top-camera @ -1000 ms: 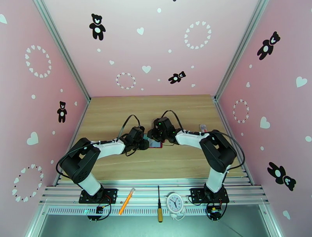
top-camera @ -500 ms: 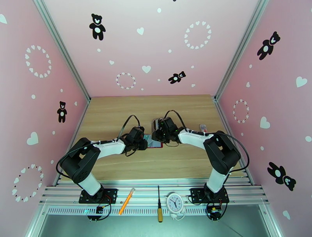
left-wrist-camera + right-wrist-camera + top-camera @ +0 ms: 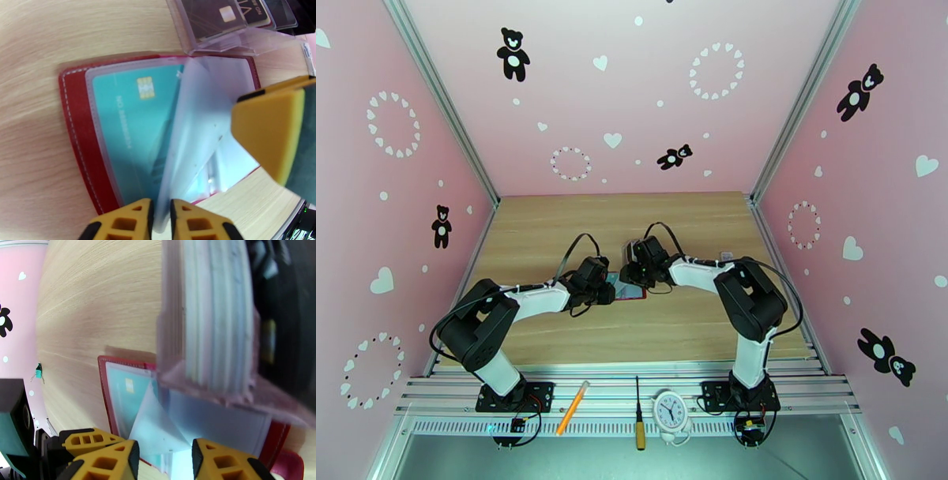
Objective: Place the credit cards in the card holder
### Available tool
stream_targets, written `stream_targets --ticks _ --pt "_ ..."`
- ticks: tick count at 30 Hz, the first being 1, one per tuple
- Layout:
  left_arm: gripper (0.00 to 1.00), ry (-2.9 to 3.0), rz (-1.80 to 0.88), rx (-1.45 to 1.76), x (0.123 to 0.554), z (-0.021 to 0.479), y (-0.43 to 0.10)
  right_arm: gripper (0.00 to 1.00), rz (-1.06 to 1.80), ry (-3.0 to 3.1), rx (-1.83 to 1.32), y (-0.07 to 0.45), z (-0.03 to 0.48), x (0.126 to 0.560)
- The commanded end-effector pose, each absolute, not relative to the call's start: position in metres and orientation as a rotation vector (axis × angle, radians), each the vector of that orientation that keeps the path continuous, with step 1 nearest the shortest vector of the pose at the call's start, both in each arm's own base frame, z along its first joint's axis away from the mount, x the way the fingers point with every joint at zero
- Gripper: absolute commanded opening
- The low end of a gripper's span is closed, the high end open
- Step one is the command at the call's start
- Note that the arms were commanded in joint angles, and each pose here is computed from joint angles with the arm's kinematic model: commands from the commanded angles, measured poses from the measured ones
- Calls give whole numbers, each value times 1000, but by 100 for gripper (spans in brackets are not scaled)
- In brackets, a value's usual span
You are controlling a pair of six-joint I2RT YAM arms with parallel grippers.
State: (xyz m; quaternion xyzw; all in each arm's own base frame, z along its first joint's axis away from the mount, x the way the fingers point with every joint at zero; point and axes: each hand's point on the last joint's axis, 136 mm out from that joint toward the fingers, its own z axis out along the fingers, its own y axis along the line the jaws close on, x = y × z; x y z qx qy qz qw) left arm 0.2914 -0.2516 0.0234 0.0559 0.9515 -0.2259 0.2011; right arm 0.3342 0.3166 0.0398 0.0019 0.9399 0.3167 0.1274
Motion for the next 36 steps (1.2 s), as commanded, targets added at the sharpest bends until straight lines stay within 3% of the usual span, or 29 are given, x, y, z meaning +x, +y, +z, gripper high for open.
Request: stream_targets --ticks 1,11,21,36 --pt "23 2713 -628 192 277 22 -250 41 910 2750 -9 319 36 337" --pt "25 2711 -620 196 279 22 -250 41 904 2745 -17 318 40 337" --pt "43 2675 -608 219 290 44 -253 41 1059 2689 -55 343 65 337" --pt "48 2622 -555 230 303 77 -250 41 1197 2662 -40 364 79 336"
